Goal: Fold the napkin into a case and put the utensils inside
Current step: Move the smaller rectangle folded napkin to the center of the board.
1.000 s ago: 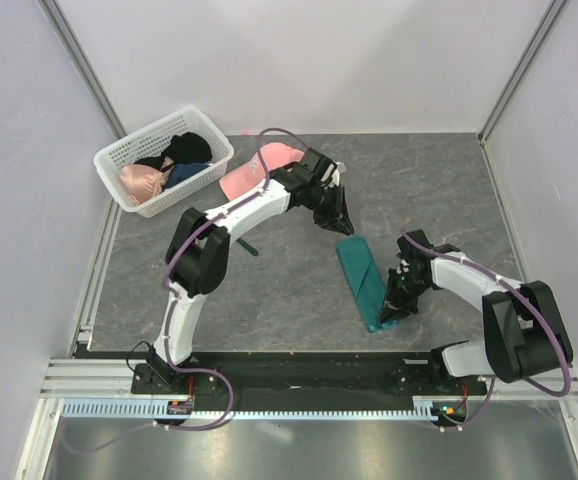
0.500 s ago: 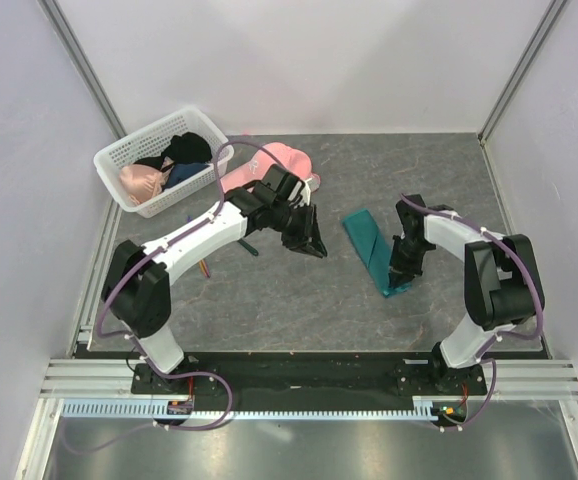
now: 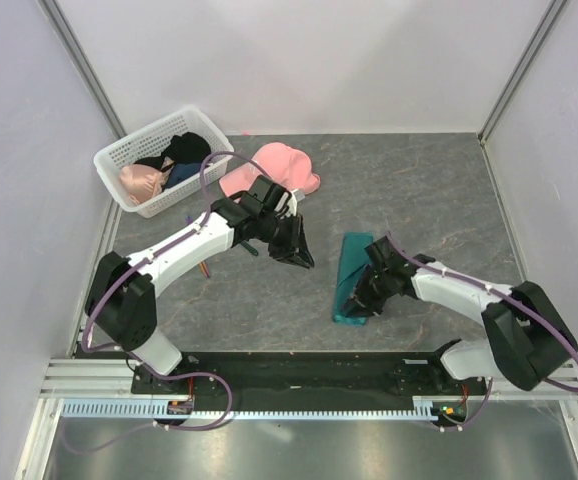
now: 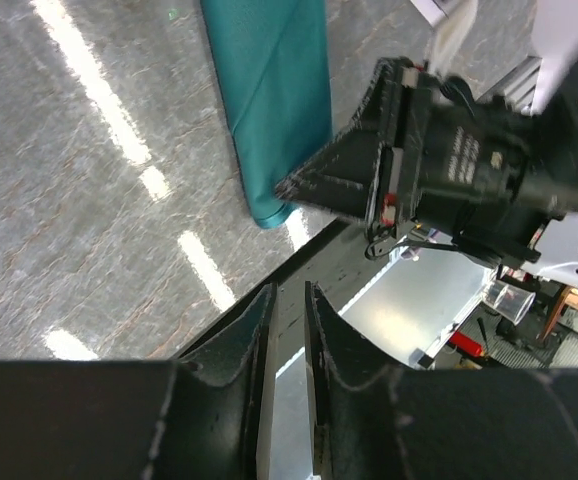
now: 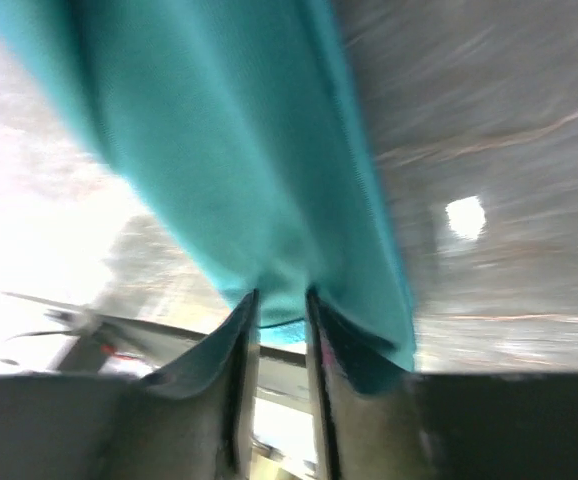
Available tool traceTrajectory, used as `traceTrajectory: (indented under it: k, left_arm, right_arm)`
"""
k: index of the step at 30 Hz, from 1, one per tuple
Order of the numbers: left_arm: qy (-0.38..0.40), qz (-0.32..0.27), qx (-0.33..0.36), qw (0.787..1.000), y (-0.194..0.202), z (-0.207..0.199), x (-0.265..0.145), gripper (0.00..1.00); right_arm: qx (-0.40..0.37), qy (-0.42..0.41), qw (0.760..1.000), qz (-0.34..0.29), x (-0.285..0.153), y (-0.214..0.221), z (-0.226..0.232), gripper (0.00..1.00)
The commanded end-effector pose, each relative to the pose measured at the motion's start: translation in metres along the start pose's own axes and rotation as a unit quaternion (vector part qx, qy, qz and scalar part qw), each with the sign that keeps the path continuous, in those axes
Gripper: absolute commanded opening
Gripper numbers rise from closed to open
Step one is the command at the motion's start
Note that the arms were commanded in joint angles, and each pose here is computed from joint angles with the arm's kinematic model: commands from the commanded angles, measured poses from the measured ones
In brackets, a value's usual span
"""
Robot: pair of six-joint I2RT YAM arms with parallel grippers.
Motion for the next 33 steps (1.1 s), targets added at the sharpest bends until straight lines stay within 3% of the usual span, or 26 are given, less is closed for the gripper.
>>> traceTrajectory:
  k: [1,4,6,7,8,11,15,17,23,33]
  left_arm:
    - [0.000,-0.038,-0.005,0.999,-0.004,0.000,-0.020,0.24]
    - [-0.004,-0.050,-0.013,0.999,-0.004,0.004,-0.027,0.24]
    - [-0.002,-0.050,-0.016,0.999,-0.003,0.005,-0.030,0.24]
    - [0.002,-0.046,-0.018,0.999,-0.001,0.005,-0.030,0.24]
    - [0.002,-0.046,-0.020,0.999,-0.001,0.004,-0.030,0.24]
    - [0.005,-0.046,-0.028,0.999,0.003,0.004,-0.031,0.24]
    - [0.005,-0.047,-0.035,0.998,0.007,0.006,-0.031,0.24]
    - [0.000,-0.057,-0.040,0.998,0.007,0.006,-0.035,0.24]
    - [0.002,-0.113,-0.075,0.991,0.006,0.011,-0.051,0.29]
    - [-0.013,-0.130,-0.103,0.986,0.018,0.031,-0.061,0.30]
  right_arm:
    - [0.137,-0.181,0.974,-0.002,-0.017,0.014,0.077,0.39]
    - [0.117,-0.216,0.968,0.043,-0.009,0.026,0.113,0.43]
    - [0.037,-0.246,0.967,0.057,-0.025,0.028,0.148,0.47]
    - [0.020,-0.204,0.978,0.043,-0.023,0.026,0.143,0.48]
    - [-0.049,-0.219,0.974,0.007,-0.041,0.019,0.160,0.52]
    - [-0.081,-0.116,0.989,-0.034,-0.051,-0.004,0.137,0.55]
    - [-0.192,-0.008,0.980,-0.058,-0.050,-0.015,0.094,0.52]
    - [-0.210,0.069,0.974,-0.057,-0.044,-0.018,0.067,0.52]
    - [-0.252,0.093,0.959,-0.085,-0.039,-0.020,0.040,0.54]
    - [-0.254,0.133,0.953,-0.102,-0.017,-0.026,0.057,0.57]
Point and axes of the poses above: each gripper's point midway between its finger pads, its own x axis out along the fingers, its own z axis along the line the jaws close on, y = z × x, the point moved 7 cm from there along -x, back along the fingers, and after that the axes turned 4 degrees about x, right-handed, at the moved point
